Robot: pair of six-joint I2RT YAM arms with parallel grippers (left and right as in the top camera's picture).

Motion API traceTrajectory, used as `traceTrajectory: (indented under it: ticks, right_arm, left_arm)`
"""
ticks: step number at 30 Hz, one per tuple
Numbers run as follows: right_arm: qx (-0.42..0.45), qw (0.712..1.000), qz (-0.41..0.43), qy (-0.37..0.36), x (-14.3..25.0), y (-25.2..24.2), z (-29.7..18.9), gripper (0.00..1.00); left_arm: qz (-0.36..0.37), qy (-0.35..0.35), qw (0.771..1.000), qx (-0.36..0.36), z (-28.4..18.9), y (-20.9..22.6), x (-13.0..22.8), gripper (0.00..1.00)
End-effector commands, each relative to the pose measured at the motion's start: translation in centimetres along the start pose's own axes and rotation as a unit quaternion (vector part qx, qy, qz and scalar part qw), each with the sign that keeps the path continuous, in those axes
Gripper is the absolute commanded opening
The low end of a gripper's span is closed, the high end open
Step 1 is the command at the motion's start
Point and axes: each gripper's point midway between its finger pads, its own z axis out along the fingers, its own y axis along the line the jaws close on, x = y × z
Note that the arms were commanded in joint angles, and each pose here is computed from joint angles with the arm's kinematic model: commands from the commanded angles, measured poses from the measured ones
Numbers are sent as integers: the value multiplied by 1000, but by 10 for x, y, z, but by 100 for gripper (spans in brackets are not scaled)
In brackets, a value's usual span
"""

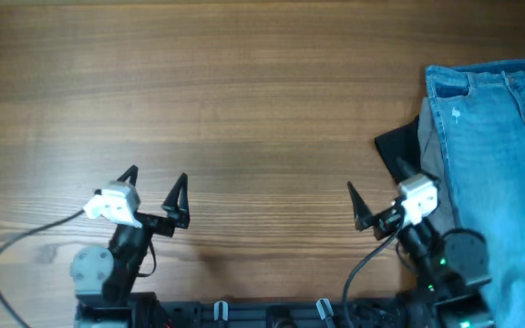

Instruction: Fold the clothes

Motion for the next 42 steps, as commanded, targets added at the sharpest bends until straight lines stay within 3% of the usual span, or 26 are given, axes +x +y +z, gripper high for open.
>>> traceTrajectory:
  ticks: [1,5,9,10,15,19,23,27,31,35,39,42]
  right_arm:
    - [-23,996,55,74,-22,1,12,100]
    - [-47,975,133,170,-38,2,43,100]
    - [-202,937,189,215,-63,45,67,100]
    - [-205,934,190,221,-62,45,75,100]
    - [-62,929,243,274,-42,-5,118,100]
    - [143,910,263,288,-29,-104,152,100]
    - [240,883,270,301,12,-178,170,100]
    - [291,855,291,317,74,-244,176,99]
    - [324,824,350,306,120,-292,168,89]
    - [319,819,371,301,150,-312,171,88]
    - [224,855,346,316,166,-290,198,83]
    - [253,847,328,333,184,-292,201,81]
  left_arm:
    - [-43,49,998,-17,0,-8,-29,100]
    - [-68,137,988,-38,11,-17,-59,100]
    - [-92,220,969,-66,23,-20,-82,100]
    - [-97,235,965,-67,25,-21,-83,100]
    - [-132,276,950,-69,32,-25,-83,100]
    - [-131,281,946,-96,39,-13,-78,100]
    - [-140,317,932,-109,43,-7,-61,100]
    - [-150,351,916,-121,49,0,-43,100]
    - [-156,375,905,-129,58,6,-30,100]
    - [-162,396,893,-137,65,12,-17,99]
    - [-166,412,885,-143,70,17,-7,98]
    - [-168,420,880,-146,73,19,-2,98]
